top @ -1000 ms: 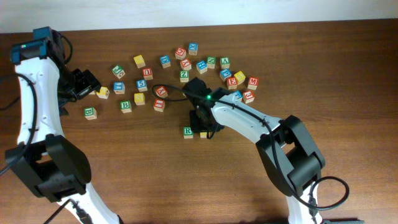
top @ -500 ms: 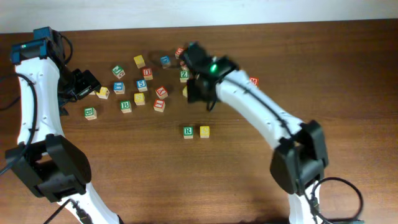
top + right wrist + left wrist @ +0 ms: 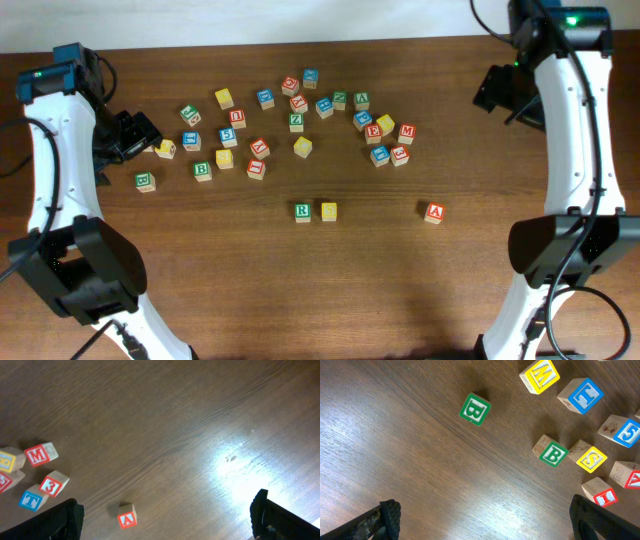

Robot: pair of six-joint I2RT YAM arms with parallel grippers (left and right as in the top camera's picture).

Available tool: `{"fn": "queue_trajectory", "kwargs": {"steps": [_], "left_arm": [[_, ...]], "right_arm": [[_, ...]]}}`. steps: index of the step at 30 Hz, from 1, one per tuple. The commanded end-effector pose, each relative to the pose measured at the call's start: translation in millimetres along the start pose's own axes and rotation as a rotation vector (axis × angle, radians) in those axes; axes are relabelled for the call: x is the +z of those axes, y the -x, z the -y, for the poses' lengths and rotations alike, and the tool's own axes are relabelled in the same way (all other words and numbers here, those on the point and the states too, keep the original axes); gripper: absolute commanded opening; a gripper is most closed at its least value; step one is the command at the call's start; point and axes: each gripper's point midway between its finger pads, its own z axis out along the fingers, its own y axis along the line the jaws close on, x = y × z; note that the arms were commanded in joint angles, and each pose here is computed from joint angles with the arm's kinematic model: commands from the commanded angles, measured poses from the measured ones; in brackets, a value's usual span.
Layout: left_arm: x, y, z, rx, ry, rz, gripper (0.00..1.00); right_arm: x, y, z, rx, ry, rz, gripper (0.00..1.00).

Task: Spell out RSS
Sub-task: 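Lift the right gripper away and park it at the right side, then reach the left gripper to a second yellow S block and grasp it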

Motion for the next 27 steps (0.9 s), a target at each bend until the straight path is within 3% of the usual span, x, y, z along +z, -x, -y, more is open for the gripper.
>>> {"fn": "queue_trajectory", "kwargs": {"steps": [1, 18, 19, 21, 24, 27], "left_arm": [[-2, 2, -1, 0.006, 0.001, 0.008, 0.99], [-3, 5, 0, 0.005, -0.005, 0.022, 0.99], [-3, 10, 4, 0.003, -0.026, 0.044, 0.99], [-8, -10, 41, 0.016, -0.24, -0.067, 0.99], [-8, -28, 76, 0.282, -0.332, -0.085, 0.99], [21, -41, 106, 0.463, -0.236, -0.052, 0.99]], "right_arm": [[2, 1, 4, 0.017, 0.008, -0.014, 0.98], [2, 1, 3, 0.016, 0.01, -0.012, 0.98], [2, 1, 3, 0.016, 0.01, -0.012, 0.98], [2, 1, 3, 0.016, 0.01, -0.012, 0.98], [2, 1, 3, 0.016, 0.01, -0.012, 0.98], [2, 1, 3, 0.016, 0.01, -0.012, 0.98]]}}
